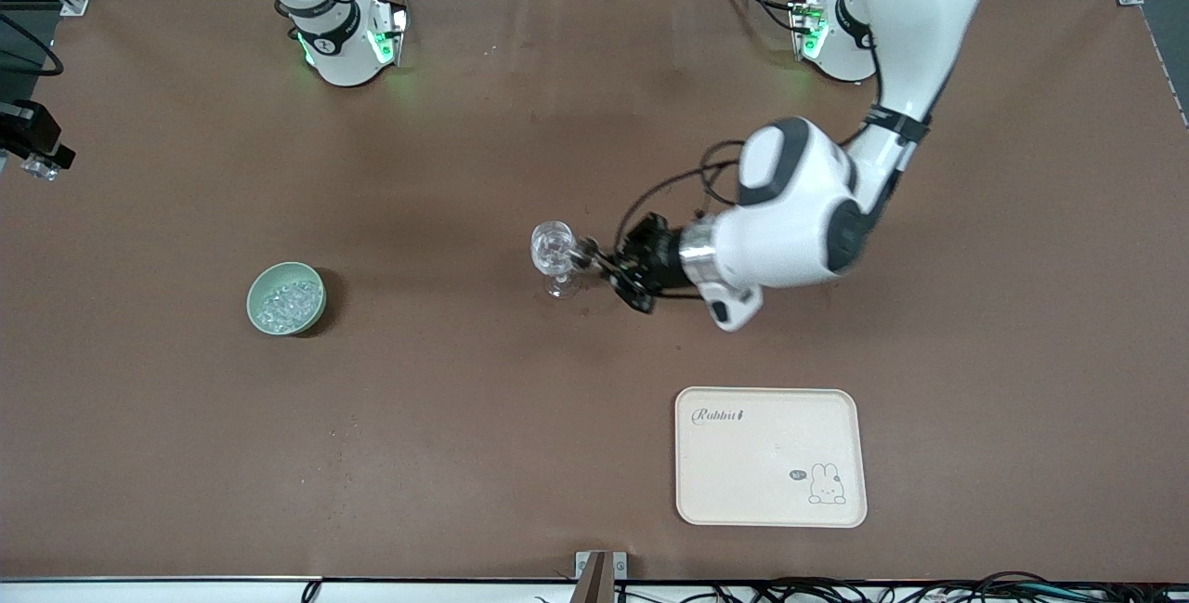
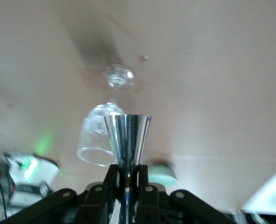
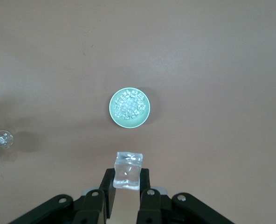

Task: Pour wine and add ice with both arms
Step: 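Move the jigger onto the white tray while the right gripper carries ice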

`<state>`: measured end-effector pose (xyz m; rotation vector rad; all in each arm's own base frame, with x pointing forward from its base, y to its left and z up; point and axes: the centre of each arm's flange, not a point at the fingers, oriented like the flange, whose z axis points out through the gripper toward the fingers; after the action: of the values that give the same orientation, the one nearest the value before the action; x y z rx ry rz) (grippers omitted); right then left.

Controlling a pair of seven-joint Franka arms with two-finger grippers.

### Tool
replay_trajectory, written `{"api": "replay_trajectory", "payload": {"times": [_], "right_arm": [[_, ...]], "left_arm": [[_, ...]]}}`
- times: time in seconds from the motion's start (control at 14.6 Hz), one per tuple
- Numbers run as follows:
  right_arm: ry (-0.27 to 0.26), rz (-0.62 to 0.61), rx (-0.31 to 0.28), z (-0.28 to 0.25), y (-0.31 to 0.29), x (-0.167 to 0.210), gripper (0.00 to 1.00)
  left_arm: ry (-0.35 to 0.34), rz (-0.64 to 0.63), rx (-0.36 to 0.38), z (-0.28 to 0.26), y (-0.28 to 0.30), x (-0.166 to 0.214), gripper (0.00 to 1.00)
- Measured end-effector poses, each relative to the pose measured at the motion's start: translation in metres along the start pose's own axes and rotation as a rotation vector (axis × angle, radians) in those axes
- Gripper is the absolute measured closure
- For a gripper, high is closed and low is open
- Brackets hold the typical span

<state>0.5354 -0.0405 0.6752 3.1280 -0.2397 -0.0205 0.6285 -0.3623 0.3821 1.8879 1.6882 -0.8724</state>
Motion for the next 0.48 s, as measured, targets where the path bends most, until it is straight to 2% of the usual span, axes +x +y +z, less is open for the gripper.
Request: {"api": "replay_trajectory", "payload": {"times": [0.27, 0.48], "right_arm": [[-0.021, 0.003, 0.000, 0.011, -0.028, 0.004, 0.75], [-0.052, 0.007, -0.001, 0.044, -0.100, 0.015, 0.75]], "left_arm": [[-0.197, -0.088, -0.138, -0.078, 0.050, 0.105, 0.79], [-0.304, -0.165, -0.231, -0.112, 0.075, 0.183, 0.79]]}}
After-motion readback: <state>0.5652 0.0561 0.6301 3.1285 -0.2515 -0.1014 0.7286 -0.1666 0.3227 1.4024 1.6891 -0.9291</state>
